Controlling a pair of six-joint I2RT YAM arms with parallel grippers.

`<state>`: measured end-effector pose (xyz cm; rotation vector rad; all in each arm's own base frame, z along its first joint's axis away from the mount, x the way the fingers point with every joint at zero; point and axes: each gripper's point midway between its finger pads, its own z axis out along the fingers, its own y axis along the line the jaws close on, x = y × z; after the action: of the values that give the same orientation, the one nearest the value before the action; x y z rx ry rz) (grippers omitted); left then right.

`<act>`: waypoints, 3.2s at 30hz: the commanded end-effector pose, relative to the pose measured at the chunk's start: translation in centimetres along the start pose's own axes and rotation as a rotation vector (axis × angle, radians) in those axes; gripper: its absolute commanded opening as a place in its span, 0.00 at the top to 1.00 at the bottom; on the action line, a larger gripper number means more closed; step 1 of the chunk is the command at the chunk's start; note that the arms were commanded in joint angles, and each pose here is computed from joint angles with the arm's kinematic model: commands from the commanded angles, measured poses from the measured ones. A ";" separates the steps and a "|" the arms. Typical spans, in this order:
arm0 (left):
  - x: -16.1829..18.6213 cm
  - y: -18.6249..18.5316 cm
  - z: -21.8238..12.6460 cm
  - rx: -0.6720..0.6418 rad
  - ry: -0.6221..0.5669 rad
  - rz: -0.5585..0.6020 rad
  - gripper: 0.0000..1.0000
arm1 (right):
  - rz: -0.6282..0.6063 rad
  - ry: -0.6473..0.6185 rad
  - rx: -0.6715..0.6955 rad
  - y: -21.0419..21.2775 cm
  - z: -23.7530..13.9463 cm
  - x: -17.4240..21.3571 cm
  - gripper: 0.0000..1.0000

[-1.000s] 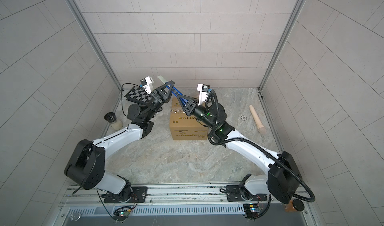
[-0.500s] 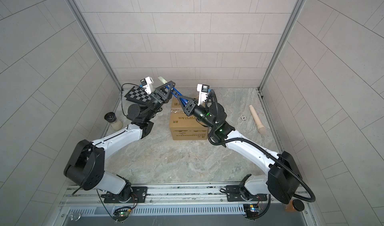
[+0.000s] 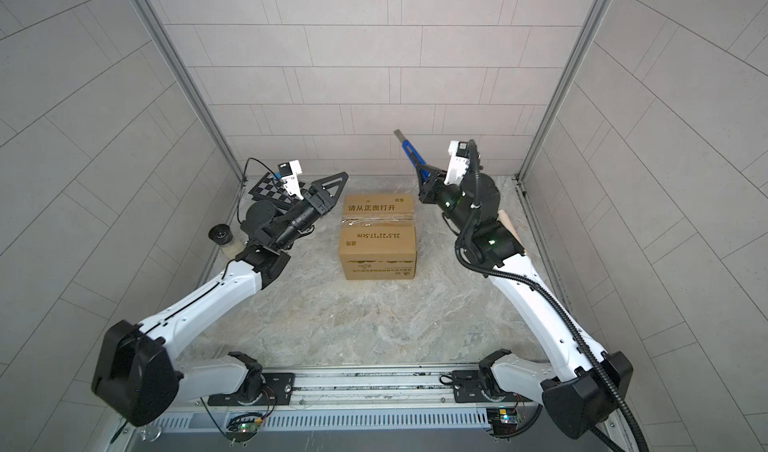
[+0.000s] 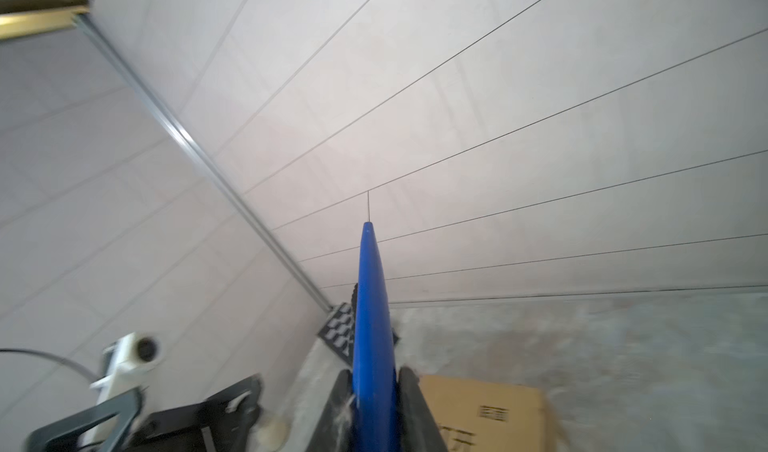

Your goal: Unpack the express box

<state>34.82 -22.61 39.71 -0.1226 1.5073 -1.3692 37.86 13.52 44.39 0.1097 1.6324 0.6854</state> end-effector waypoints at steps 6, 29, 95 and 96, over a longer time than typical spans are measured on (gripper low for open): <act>4.5 4.7 -7.0 -0.301 0.147 0.124 0.00 | -0.251 0.396 0.204 -7.5 4.3 5.2 1.00; 15.6 7.0 -8.8 -0.323 0.324 0.038 0.00 | -0.459 0.768 0.092 -12.5 14.5 14.7 1.00; 9.4 11.9 -3.8 -0.368 0.244 -0.078 0.00 | -0.403 0.787 0.038 -9.0 4.3 17.1 1.00; 9.3 12.0 -3.4 -0.362 0.248 -0.074 0.00 | -0.392 0.786 0.040 -9.0 3.9 17.3 1.00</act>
<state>33.29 -22.00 21.38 -0.3268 2.0404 -1.1631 42.10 15.05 23.95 -0.5253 2.3462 0.3657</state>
